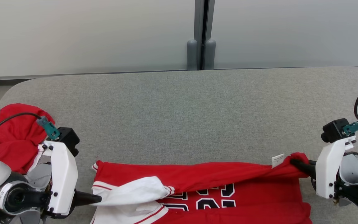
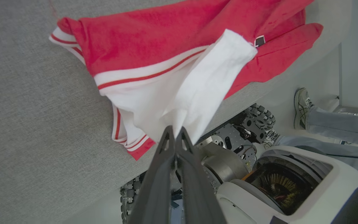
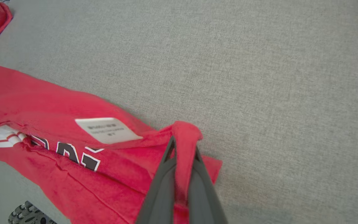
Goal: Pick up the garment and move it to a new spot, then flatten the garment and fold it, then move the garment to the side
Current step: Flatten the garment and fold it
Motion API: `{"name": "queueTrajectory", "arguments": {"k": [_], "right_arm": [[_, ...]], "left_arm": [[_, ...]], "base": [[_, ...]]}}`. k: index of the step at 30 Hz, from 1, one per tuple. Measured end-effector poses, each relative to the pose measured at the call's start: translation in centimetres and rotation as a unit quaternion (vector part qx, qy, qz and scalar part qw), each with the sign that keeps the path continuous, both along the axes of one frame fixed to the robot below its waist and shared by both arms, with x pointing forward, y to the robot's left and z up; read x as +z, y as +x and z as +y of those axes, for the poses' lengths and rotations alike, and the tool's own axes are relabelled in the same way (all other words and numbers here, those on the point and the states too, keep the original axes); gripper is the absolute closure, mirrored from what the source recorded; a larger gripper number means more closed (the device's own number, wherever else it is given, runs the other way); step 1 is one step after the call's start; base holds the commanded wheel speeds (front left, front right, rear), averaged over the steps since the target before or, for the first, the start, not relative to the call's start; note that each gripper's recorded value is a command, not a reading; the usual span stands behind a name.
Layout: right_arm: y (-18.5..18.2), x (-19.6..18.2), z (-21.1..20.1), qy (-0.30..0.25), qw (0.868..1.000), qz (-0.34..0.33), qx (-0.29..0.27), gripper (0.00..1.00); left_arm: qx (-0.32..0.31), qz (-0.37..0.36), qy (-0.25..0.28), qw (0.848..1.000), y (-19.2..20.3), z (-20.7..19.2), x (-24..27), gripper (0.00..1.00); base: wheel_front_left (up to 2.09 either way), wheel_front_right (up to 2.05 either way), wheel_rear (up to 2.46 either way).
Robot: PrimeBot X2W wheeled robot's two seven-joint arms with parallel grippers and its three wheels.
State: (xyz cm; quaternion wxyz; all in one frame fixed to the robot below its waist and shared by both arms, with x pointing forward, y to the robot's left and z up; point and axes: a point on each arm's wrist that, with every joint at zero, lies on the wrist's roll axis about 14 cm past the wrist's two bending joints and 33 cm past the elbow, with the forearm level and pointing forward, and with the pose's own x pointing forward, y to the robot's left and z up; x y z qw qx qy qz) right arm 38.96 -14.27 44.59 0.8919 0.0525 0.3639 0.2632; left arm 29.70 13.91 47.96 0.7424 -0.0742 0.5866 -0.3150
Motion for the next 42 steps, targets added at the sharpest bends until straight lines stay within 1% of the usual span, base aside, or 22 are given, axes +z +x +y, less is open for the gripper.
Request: {"name": "queueTrajectory", "arguments": {"k": [2,3,4,5,9,10,12,19,24,30,34,36,37,38,39,40,41,42], "right_arm": [[-0.8,-0.2,-0.2,-0.013,1.000,0.015,0.017,1.00],[-1.4,-0.3,-0.4,-0.030,0.999,0.028,0.036,1.00],[-1.4,-0.3,-0.4,-0.030,0.999,0.028,0.036,1.00],[-1.9,-0.7,-0.7,-0.047,0.997,0.044,0.051,1.00],[-3.0,-1.5,-0.9,-0.069,0.991,0.082,0.076,1.00],[-3.0,-1.5,-0.9,-0.069,0.991,0.082,0.076,1.00],[-3.5,-1.9,-1.0,-0.082,0.987,0.104,0.088,1.00],[-4.1,-3.1,-1.3,-0.106,0.981,0.127,0.104,1.00],[-3.5,-3.8,-1.7,-0.122,0.980,0.117,0.102,1.00],[-0.8,-3.2,-2.7,-0.135,0.985,0.068,0.082,1.00],[-1.2,-3.8,-2.0,-0.137,0.983,0.077,0.094,1.00],[-1.6,-4.1,-1.5,-0.128,0.983,0.086,0.097,1.00],[-1.8,-4.2,-1.4,-0.126,0.983,0.091,0.099,0.93],[-2.0,-4.4,-1.3,-0.126,0.982,0.096,0.102,0.93],[-2.1,-4.5,-1.3,-0.126,0.982,0.098,0.102,0.70],[-2.3,-4.5,-1.3,-0.126,0.982,0.101,0.102,0.51],[-2.5,-4.6,-1.4,-0.127,0.981,0.106,0.103,0.11],[-2.6,-4.7,-1.4,-0.128,0.981,0.108,0.102,0.00]], "left_arm": [[-0.002,0.010,0.001,1.000,-0.4,0.0,-0.2,1.00],[-0.002,0.015,0.002,1.000,-0.5,0.0,-0.4,1.00],[-0.002,0.015,0.002,1.000,-0.5,0.0,-0.4,1.00],[-0.001,0.023,0.005,1.000,-0.7,0.1,-0.7,1.00],[-0.004,0.035,0.008,0.999,-0.9,0.0,-1.1,1.00],[-0.004,0.035,0.008,0.999,-0.9,0.0,-1.1,1.00],[-0.006,0.042,0.010,0.999,-1.0,0.0,-1.3,1.00],[-0.002,0.065,0.012,0.998,-1.5,0.0,-2.3,1.00],[-0.001,0.084,0.010,0.996,-1.9,-0.2,-3.1,1.00],[-0.002,0.096,0.007,0.995,-2.3,-0.4,-3.5,1.00],[-0.003,0.102,0.006,0.995,-2.5,-0.4,-3.6,1.00],[-0.003,0.106,0.003,0.994,-2.7,-0.5,-3.7,1.00],[-0.004,0.108,0.002,0.994,-2.8,-0.6,-3.8,1.00],[-0.004,0.111,0.002,0.994,-3.0,-0.6,-3.9,1.00],[-0.004,0.112,0.001,0.994,-3.2,-0.7,-4.1,1.00],[-0.004,0.115,0.000,0.993,-3.3,-0.8,-4.2,1.00],[-0.004,0.117,0.000,0.993,-3.5,-0.8,-4.3,0.82],[-0.004,0.116,0.000,0.993,-3.5,-0.9,-4.3,0.20]], "base": [[0.00,0.00,0.00],[0.00,0.00,0.00],[0.00,0.00,0.00],[0.00,0.00,0.00],[0.00,0.00,0.00],[0.00,0.00,0.00],[0.00,0.00,0.00],[0.00,0.00,0.00],[0.00,0.00,0.00],[0.00,0.00,0.00],[0.00,0.00,0.00],[0.00,0.00,0.00],[0.00,0.00,0.00],[0.00,0.00,0.00],[0.00,0.00,0.00],[0.00,0.00,0.00],[0.00,0.00,0.00],[0.00,0.00,0.00]]}}
